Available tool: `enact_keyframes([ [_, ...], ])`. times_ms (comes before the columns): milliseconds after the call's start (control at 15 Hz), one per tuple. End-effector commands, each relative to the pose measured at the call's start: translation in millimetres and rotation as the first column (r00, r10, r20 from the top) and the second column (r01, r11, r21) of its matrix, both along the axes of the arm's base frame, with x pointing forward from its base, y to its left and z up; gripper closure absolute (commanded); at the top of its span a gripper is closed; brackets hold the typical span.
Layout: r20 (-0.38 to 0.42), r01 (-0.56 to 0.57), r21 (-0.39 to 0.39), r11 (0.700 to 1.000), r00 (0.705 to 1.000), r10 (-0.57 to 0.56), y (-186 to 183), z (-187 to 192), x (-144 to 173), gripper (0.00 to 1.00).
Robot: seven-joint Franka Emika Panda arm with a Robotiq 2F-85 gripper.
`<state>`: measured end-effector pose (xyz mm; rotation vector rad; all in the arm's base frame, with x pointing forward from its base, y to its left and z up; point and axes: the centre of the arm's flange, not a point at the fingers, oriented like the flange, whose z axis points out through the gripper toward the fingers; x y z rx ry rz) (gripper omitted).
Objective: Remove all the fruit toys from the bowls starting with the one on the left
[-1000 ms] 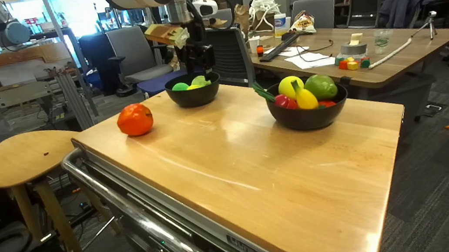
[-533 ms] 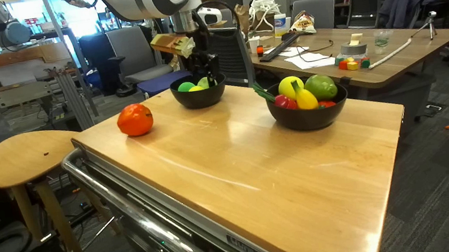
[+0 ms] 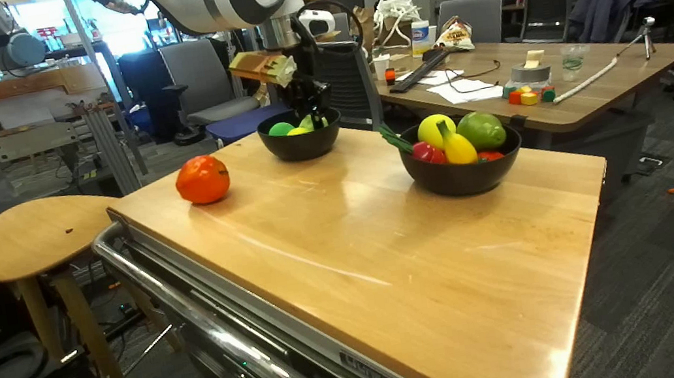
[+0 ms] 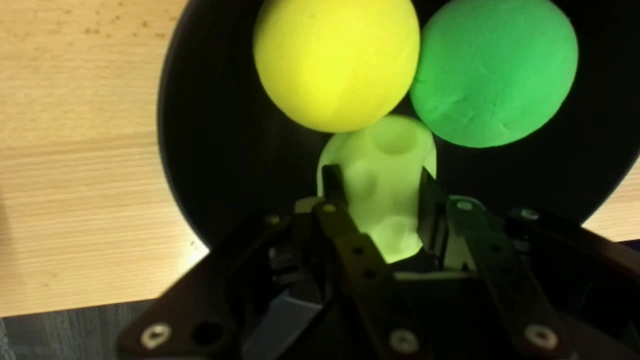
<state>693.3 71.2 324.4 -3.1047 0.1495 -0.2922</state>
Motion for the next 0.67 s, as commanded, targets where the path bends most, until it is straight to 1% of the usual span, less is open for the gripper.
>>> enact_keyframes([
  [0,0.055,-0.074,-0.006,0.997,0.996,0.075,22,48,-28,0.92],
  [67,0.087,-0.1,-0.003,0.995,0.991,0.1,30,67,-36,0.9],
  [133,0.119,-0.124,-0.004,0.992,0.985,0.124,37,85,-44,0.92],
  [200,0.146,-0.137,-0.022,0.99,0.979,0.139,42,103,-51,0.93],
  [333,0.214,-0.13,-0.031,0.991,0.968,0.134,43,142,-72,0.93],
  [400,0.239,-0.109,-0.041,0.993,0.964,0.116,35,160,-84,0.95],
  [467,0.246,-0.077,-0.04,0.996,0.965,0.084,23,174,-96,0.95],
  [533,0.234,-0.043,-0.03,0.999,0.971,0.049,10,185,-110,0.94],
  [600,0.213,-0.006,-0.015,1.0,0.977,0.009,-8,189,-123,0.95],
])
